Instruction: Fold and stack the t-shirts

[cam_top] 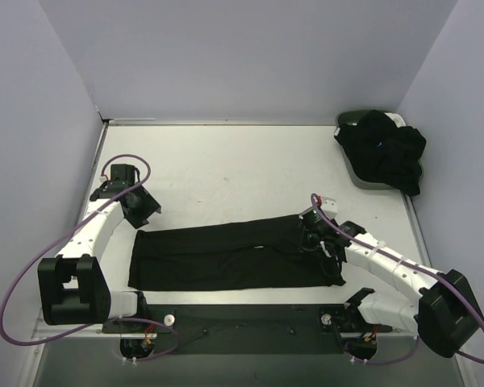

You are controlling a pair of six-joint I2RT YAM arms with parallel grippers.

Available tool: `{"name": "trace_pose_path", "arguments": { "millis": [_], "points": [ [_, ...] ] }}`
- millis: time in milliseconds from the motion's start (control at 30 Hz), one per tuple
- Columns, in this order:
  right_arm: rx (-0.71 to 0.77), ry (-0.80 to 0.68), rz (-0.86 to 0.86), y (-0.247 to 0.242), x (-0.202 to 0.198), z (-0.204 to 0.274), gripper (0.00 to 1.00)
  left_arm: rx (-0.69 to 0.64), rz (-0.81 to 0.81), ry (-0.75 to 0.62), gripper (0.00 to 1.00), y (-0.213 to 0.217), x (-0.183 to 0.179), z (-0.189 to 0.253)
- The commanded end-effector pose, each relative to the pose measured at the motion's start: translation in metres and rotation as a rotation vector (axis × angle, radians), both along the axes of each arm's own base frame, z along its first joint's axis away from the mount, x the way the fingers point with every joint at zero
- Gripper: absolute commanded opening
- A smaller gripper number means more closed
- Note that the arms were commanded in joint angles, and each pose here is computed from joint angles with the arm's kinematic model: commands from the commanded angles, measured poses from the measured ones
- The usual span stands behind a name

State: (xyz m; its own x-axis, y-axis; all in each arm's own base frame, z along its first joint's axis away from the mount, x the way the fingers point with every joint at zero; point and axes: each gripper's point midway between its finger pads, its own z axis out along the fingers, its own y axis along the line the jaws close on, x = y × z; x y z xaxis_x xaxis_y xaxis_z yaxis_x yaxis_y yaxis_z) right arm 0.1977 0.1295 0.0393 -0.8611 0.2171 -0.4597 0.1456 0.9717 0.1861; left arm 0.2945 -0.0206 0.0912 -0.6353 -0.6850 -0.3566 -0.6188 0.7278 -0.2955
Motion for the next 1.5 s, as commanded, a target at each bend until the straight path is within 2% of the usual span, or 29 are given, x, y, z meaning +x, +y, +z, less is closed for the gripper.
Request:
{"name": "trace_pose_path", "arguments": {
  "millis": [0,167,367,433,467,533,567,633,667,733,933,1067,1133,1367,1467],
  "points": [
    [-0.039,-0.043,0.037,0.002,-0.011,0.016,0.0,0.017,-0.003,-0.048,0.59,0.002,0.006,0.006],
    [-0.028,-0.098,0.146,0.022,-0.034,0.039,0.0,0.016,0.0,-0.048,0.59,0.002,0.005,0.006],
    [-0.055,-0.046,0.298,0.037,-0.079,0.035,0.01,0.003,0.005,-0.053,0.59,0.001,0.004,0.005],
    [-0.091,-0.023,0.334,0.035,-0.089,0.031,0.23,0.003,0.004,-0.053,0.59,0.0,0.003,0.004],
    [-0.112,-0.011,0.356,0.036,-0.095,0.028,0.41,0.004,0.006,-0.058,0.59,0.001,0.003,0.005],
    [-0.15,-0.028,0.345,0.031,-0.096,0.028,0.49,0.004,0.006,-0.059,0.59,0.001,0.003,0.005],
    [-0.149,-0.045,0.344,0.034,-0.094,0.034,0.62,0.004,0.006,-0.059,0.59,0.001,0.002,0.005],
    [-0.156,-0.084,0.326,0.033,-0.087,0.043,0.65,0.004,0.006,-0.062,0.58,0.001,0.002,0.005],
    [-0.142,-0.108,0.322,0.037,-0.083,0.051,0.71,0.006,0.005,-0.062,0.58,0.001,0.002,0.006],
    [-0.158,-0.157,0.308,0.036,-0.074,0.062,0.76,0.009,0.005,-0.061,0.58,0.001,0.001,0.006],
    [-0.28,-0.261,0.189,0.014,-0.032,0.078,0.74,0.018,0.001,-0.066,0.58,0.003,0.005,0.01],
    [-0.302,-0.25,0.08,-0.006,0.002,0.07,0.74,0.04,-0.023,-0.062,0.58,0.005,0.008,0.016],
    [-0.252,-0.245,0.004,-0.011,0.025,0.069,0.74,0.045,-0.05,-0.072,0.58,0.004,0.011,0.024],
    [-0.187,-0.212,-0.013,0.006,0.087,0.065,0.74,0.064,-0.185,-0.061,0.58,-0.015,0.011,0.037],
    [-0.144,-0.183,0.005,0.025,0.101,0.057,0.74,0.063,-0.241,-0.03,0.58,-0.031,0.004,0.03]
  ]
}}
